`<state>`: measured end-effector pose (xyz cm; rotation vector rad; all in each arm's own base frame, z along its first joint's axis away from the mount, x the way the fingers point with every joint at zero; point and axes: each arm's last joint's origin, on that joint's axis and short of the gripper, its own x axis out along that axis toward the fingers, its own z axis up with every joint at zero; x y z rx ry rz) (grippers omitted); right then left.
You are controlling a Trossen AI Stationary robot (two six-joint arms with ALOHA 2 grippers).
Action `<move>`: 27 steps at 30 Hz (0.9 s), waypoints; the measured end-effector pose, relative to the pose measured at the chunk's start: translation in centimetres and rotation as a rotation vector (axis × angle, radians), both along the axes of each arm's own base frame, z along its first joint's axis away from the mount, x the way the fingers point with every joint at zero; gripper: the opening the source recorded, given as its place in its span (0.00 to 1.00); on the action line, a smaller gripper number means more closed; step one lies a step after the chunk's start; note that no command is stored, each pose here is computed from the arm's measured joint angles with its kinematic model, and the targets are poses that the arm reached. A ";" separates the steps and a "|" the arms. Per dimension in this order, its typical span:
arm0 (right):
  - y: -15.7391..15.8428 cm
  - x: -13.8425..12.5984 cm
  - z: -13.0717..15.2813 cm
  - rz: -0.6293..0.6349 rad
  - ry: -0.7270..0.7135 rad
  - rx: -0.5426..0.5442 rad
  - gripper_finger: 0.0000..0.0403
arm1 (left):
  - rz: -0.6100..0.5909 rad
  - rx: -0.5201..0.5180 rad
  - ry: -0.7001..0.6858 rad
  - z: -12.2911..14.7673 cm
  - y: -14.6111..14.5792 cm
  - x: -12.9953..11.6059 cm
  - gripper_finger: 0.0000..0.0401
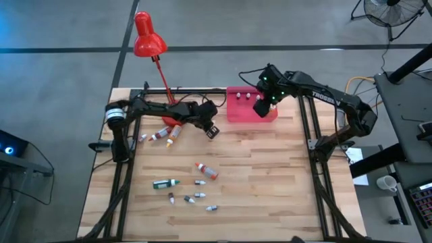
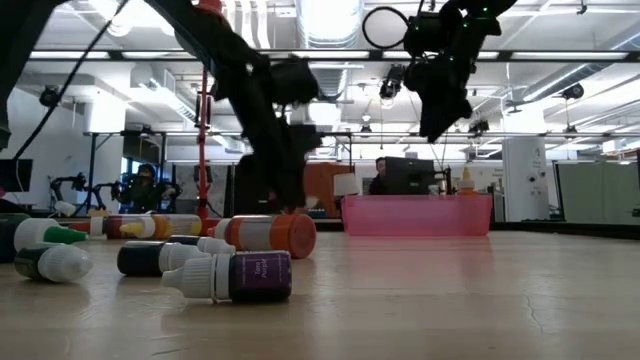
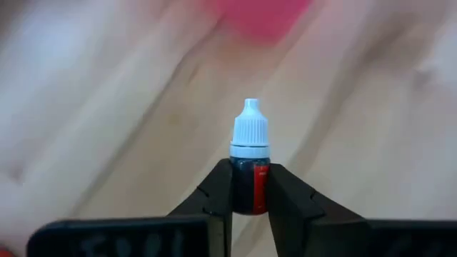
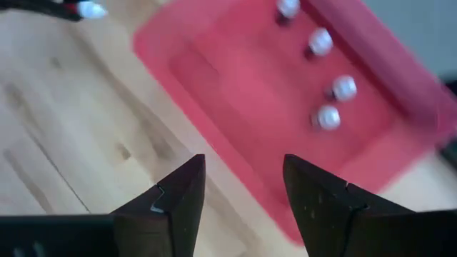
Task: Pick & Place food coloring
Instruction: Put the small red food coloring bottle into the red bin
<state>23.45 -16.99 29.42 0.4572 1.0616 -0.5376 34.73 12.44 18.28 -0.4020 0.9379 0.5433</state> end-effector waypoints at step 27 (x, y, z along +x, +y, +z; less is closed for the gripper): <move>2.8 5.2 2.2 0.797 -0.323 -0.417 0.45 | -0.323 0.282 -0.622 8.4 -3.1 -1.2 0.10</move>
